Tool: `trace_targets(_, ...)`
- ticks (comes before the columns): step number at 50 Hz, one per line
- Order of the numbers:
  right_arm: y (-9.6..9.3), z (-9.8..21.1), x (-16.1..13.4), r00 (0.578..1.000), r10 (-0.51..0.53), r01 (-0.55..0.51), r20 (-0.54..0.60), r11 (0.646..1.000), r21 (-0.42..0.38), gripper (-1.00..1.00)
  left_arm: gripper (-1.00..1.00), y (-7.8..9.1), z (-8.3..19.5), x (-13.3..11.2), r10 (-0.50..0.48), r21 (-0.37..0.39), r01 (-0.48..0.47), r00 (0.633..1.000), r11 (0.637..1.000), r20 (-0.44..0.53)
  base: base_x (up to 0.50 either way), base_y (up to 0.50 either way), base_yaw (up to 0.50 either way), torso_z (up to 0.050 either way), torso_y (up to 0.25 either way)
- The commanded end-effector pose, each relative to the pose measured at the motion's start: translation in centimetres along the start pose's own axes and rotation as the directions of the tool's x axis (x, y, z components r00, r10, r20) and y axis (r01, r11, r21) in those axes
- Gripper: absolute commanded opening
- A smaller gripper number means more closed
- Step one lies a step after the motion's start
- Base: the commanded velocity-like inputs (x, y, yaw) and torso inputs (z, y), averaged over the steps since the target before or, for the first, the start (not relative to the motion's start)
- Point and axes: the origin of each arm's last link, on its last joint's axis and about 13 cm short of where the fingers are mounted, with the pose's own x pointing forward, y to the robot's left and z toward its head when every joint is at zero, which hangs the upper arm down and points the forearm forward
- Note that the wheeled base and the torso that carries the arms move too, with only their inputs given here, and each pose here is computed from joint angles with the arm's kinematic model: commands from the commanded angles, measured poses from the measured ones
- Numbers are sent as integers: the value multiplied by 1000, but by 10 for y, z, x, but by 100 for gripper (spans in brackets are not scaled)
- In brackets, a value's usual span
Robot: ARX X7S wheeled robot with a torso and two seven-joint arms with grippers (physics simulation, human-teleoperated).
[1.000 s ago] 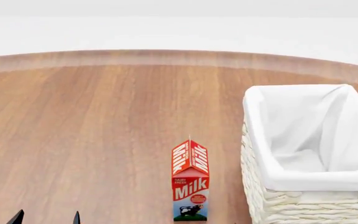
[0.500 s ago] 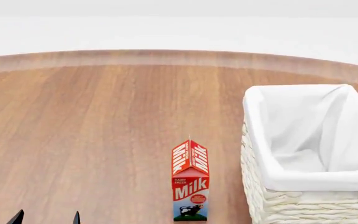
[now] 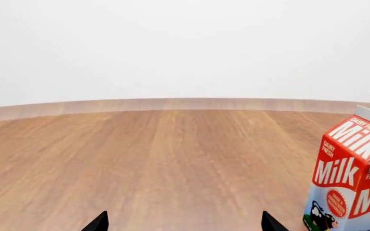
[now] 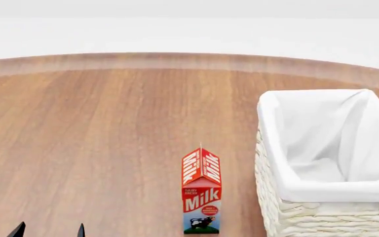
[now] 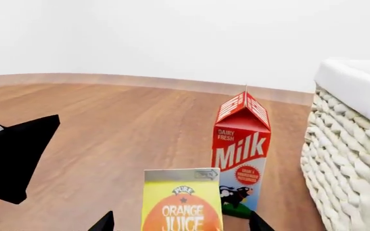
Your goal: Pick up the orange juice, and put it in the basket.
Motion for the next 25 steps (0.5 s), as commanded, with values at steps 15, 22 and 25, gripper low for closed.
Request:
trace_targets(15, 0, -9, 15, 1000, -1, 1, -25, 1000, 2, 100, 100, 0, 0, 0, 0, 0, 0, 1000, 1000, 0, 0, 0, 0, 0, 0)
trace_targets(22, 1, -10, 17, 1000, -2, 2, -27, 1000, 1, 100, 100, 0, 0, 0, 0, 0, 0, 1000, 1000, 0, 0, 0, 0, 0, 0)
trace_targets(25, 0, -12, 19, 1000, -4, 4, -31, 1000, 0, 100, 100, 0, 0, 0, 0, 0, 0, 1000, 1000, 0, 0, 0, 0, 0, 0)
